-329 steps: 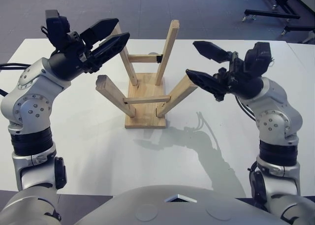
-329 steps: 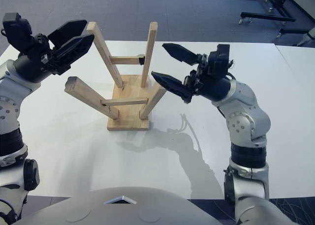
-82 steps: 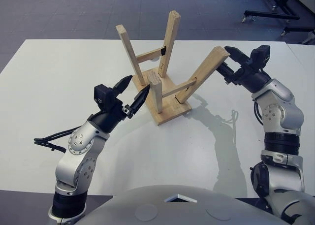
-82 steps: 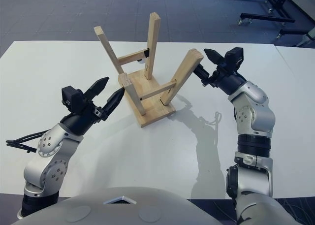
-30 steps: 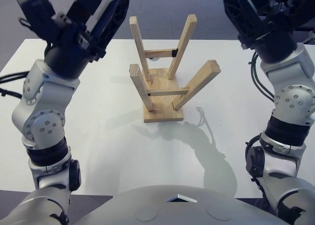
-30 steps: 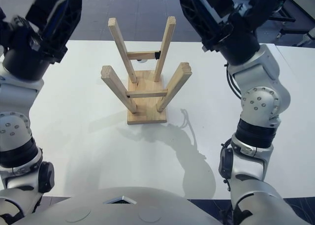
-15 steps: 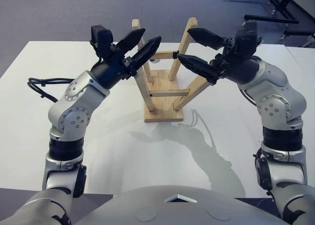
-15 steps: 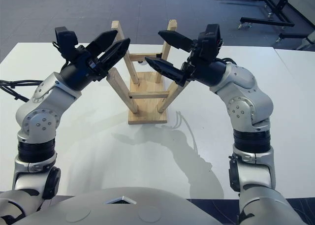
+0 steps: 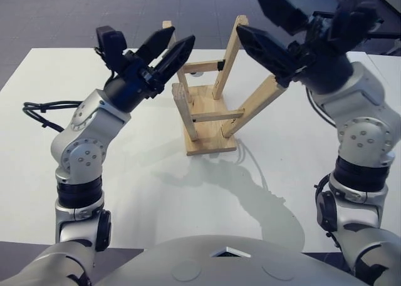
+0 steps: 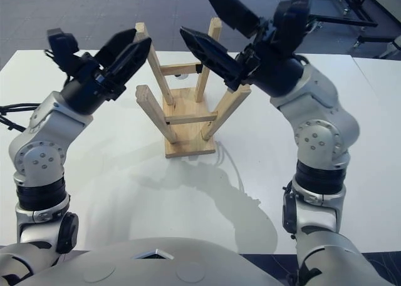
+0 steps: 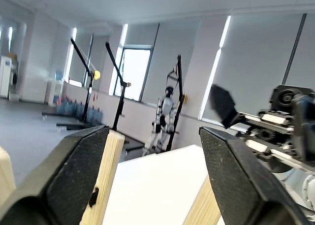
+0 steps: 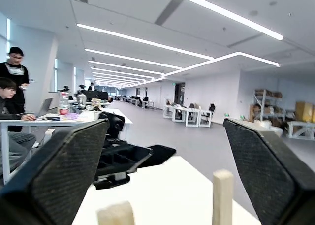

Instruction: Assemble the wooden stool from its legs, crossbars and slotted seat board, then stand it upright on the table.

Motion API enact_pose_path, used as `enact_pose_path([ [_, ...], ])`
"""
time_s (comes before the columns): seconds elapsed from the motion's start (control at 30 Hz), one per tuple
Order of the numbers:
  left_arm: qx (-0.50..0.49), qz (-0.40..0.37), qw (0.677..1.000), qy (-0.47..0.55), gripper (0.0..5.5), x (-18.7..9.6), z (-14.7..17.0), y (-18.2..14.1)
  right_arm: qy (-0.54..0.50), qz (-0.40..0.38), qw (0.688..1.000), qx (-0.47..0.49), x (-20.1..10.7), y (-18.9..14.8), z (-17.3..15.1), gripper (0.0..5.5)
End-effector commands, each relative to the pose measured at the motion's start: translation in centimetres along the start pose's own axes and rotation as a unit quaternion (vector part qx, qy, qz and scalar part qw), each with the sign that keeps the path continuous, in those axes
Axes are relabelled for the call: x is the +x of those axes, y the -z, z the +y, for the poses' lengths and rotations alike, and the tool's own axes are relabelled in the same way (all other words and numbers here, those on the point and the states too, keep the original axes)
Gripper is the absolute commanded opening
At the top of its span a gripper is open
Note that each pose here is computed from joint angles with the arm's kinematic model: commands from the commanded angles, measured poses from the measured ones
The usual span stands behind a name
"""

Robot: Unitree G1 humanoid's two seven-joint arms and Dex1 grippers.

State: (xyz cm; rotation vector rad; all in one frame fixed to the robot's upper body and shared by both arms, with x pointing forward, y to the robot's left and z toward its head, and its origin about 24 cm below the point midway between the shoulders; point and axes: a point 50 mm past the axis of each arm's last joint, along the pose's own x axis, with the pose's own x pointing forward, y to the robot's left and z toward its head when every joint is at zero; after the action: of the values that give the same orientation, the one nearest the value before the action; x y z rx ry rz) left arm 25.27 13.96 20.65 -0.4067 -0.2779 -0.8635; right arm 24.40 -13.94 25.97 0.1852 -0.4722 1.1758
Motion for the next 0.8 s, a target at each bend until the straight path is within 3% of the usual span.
enact_pose_path([
  [0.03,0.007,-0.006,1.0,-0.029,3.37,-1.1,0.5,-0.5,-0.026,-0.01,1.0,0.006,0.6,-1.1,1.3,4.3],
  [0.13,0.01,0.005,0.997,-0.08,3.37,-2.9,2.5,-0.3,-0.009,0.003,0.999,0.045,-0.5,-0.1,1.4,4.3],
  [0.23,0.009,0.068,0.988,-0.142,3.37,-5.5,5.3,2.3,-0.015,0.032,0.993,0.114,-1.3,2.2,3.2,4.3],
  [0.33,0.013,0.09,0.984,-0.154,3.37,-6.5,5.8,3.5,-0.005,0.043,0.986,0.159,-1.3,3.8,4.4,4.3],
  [0.57,0.01,0.093,0.989,-0.117,3.37,-4.7,4.8,4.8,0.146,0.062,0.964,0.216,-2.2,7.8,3.4,4.3],
  [0.8,-0.011,0.162,0.986,-0.028,3.37,-1.7,2.8,9.2,0.223,0.074,0.942,0.239,-4.1,9.9,2.3,4.3],
])
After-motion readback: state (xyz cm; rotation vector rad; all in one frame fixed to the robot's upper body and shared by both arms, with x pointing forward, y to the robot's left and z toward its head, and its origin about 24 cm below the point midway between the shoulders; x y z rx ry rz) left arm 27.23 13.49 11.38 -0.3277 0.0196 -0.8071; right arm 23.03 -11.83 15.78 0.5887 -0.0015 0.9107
